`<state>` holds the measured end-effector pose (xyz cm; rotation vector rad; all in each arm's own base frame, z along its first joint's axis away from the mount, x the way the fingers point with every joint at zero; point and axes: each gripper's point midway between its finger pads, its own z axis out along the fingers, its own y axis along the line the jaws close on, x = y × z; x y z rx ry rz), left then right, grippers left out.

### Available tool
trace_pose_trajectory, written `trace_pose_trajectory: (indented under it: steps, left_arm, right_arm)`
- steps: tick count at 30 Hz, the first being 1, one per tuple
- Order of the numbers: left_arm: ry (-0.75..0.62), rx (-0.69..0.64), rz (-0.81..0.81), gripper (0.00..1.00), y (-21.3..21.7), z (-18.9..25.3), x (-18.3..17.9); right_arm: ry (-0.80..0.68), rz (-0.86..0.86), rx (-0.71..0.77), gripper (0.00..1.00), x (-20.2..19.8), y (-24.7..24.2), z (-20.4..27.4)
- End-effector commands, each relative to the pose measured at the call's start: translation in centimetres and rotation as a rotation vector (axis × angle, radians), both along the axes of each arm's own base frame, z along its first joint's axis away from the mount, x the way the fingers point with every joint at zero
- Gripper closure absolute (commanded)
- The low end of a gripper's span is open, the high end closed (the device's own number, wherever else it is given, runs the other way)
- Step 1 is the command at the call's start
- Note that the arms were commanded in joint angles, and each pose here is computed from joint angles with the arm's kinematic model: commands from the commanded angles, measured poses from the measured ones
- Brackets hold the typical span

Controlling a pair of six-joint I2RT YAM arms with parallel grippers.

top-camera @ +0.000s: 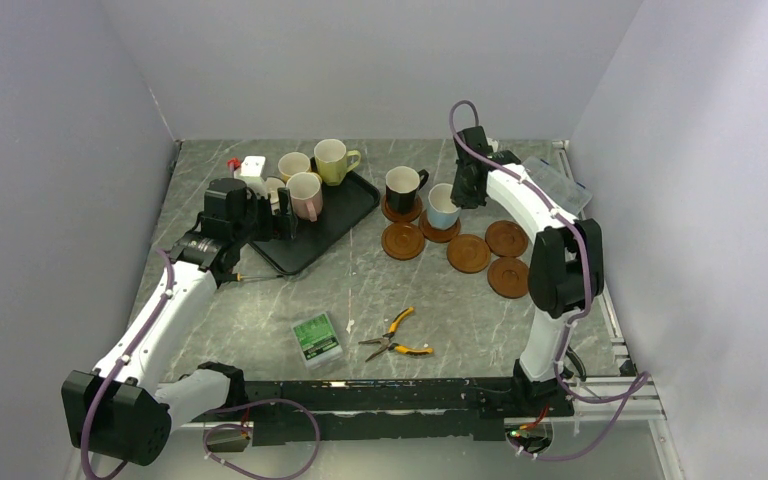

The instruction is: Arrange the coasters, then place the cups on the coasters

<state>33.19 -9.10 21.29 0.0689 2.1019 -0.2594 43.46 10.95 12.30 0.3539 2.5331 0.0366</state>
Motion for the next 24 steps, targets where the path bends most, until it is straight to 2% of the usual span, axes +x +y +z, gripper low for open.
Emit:
trace_pose_trajectory:
  steps: [1,24]
  left_arm:
    - [-0.056,-0.013,0.003,0.07,0.1,1.4,0.2]
    - [-0.059,-0.012,0.000,0.07,0.0,1.5,0.2]
  right_arm:
    - [-0.114,-0.033,0.034,1.00,2.5,0.2,3.0]
    - [-0.059,-0.017,0.036,1.00,2.0,0.2,2.1]
